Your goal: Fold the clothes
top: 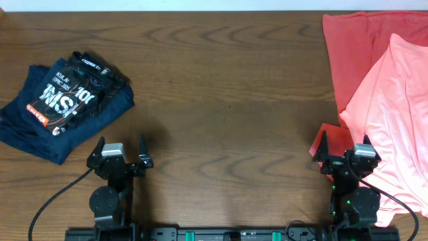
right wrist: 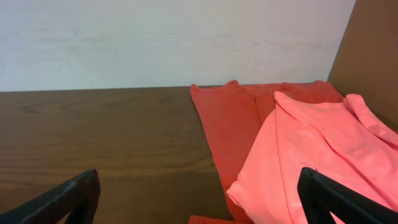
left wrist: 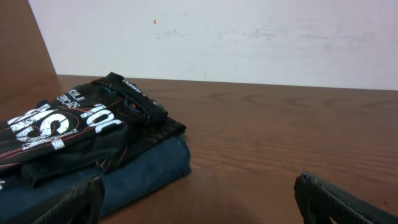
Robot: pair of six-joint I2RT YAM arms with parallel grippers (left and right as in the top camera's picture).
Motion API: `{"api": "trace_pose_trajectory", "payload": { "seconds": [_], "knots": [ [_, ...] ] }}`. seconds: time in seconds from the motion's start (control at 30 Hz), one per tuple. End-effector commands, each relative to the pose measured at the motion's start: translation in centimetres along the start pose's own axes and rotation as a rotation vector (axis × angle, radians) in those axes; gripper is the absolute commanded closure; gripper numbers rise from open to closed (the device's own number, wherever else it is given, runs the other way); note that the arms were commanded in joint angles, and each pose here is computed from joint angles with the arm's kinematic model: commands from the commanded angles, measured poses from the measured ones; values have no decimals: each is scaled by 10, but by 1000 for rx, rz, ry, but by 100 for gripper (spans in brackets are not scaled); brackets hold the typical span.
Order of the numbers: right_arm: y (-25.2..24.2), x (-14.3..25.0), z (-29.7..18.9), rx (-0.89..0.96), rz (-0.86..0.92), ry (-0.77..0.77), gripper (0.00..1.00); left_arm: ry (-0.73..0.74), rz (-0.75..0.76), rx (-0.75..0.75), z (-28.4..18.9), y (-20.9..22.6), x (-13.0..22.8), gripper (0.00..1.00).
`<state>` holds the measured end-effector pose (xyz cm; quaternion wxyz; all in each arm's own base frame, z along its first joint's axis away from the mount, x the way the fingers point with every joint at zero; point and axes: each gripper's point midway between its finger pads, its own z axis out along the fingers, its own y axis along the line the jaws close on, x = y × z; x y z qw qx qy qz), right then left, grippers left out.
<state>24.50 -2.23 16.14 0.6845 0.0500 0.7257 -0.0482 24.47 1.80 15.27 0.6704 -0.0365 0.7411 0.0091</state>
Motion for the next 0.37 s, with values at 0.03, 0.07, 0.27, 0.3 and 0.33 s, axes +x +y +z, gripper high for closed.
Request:
{"api": "trace_pose_trajectory", "payload": {
  "seconds": [0.03,0.07,0.27,0.3,0.33],
  "knots": [
    [0,0,0,3,14,-3,1,46,15,1,0,0,14,2],
    [0,0,0,3,14,-3,1,46,15,1,0,0,14,2],
    [0,0,0,3,14,-3,1,46,15,1,0,0,14,2],
    [0,0,0,3,14,-3,1,46,15,1,0,0,14,2],
    [0,0,0,3,14,-3,1,46,15,1,0,0,14,2]
  ]
}}
